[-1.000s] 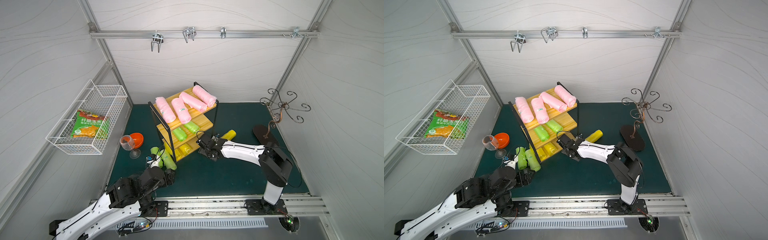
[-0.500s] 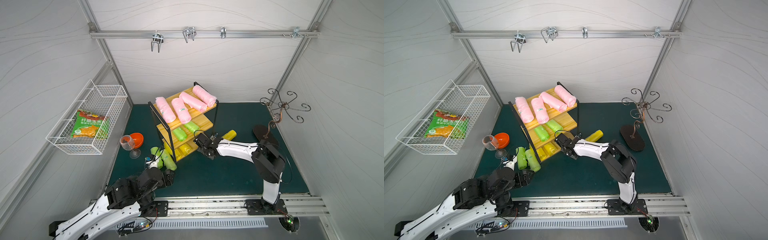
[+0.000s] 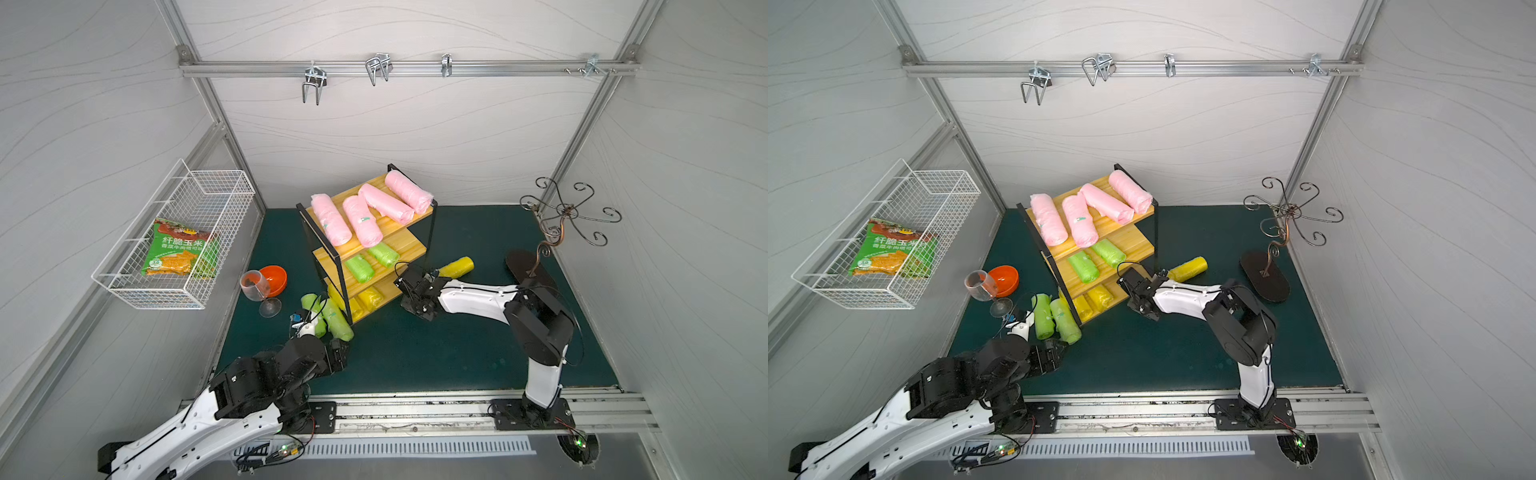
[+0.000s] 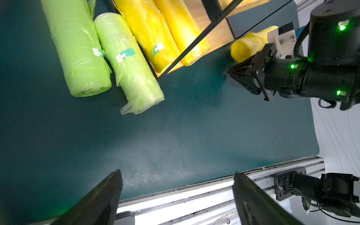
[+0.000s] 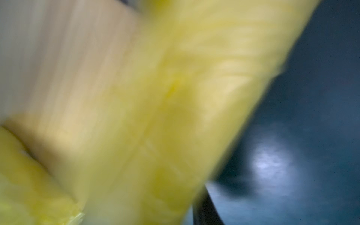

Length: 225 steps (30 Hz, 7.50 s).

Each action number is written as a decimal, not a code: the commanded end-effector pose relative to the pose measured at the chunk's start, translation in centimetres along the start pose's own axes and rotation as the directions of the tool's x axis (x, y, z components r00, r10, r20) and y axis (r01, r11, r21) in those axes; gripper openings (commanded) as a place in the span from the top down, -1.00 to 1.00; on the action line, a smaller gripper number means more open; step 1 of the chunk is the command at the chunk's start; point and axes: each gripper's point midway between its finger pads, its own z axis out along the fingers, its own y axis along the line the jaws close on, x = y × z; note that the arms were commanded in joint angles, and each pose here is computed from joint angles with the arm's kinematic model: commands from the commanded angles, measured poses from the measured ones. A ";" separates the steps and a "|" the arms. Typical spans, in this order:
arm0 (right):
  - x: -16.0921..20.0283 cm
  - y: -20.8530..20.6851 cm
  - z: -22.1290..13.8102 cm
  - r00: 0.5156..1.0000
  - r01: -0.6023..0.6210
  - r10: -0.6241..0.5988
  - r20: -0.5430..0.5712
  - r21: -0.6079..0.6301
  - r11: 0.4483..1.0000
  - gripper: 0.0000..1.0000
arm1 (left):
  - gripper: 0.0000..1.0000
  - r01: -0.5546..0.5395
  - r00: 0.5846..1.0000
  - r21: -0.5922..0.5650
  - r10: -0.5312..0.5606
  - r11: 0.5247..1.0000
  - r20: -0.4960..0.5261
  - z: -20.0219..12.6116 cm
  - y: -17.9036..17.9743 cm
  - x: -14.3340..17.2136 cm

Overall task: Sort the rolls of trash bags by color and place them on the shelf
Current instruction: Pick up the roll of trash bags from the center of the board, then place the roll of trash bags on the shelf.

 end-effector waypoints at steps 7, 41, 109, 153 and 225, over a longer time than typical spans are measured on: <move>5.1 -5.6 -5.8 0.834 0.424 -0.469 -0.290 -0.206 0.882 0.91 | -0.86 0.012 1.000 0.004 -0.012 1.000 0.027 -0.2 0.0 -0.5; -6.0 0.6 -4.2 0.872 -0.444 0.443 0.207 -0.046 0.895 -0.52 | -0.89 -0.027 0.998 0.018 0.026 0.999 0.058 -1.1 -0.6 -1.5; -0.3 -3.7 -10.4 0.850 0.518 -0.517 0.097 -0.323 0.792 1.00 | -0.83 -0.051 0.999 0.008 0.051 0.999 0.020 -0.2 -1.5 -1.2; 4.0 10.1 -7.9 0.846 0.237 -0.532 0.045 -0.924 0.299 1.00 | -0.78 0.015 0.997 -0.016 -0.013 1.000 0.079 -1.8 0.0 -2.1; 0.7 11.3 1.1 0.830 0.407 -0.554 -0.068 -0.605 0.684 0.07 | -0.85 0.026 0.998 -0.021 -0.025 0.999 0.051 -1.2 0.3 -1.4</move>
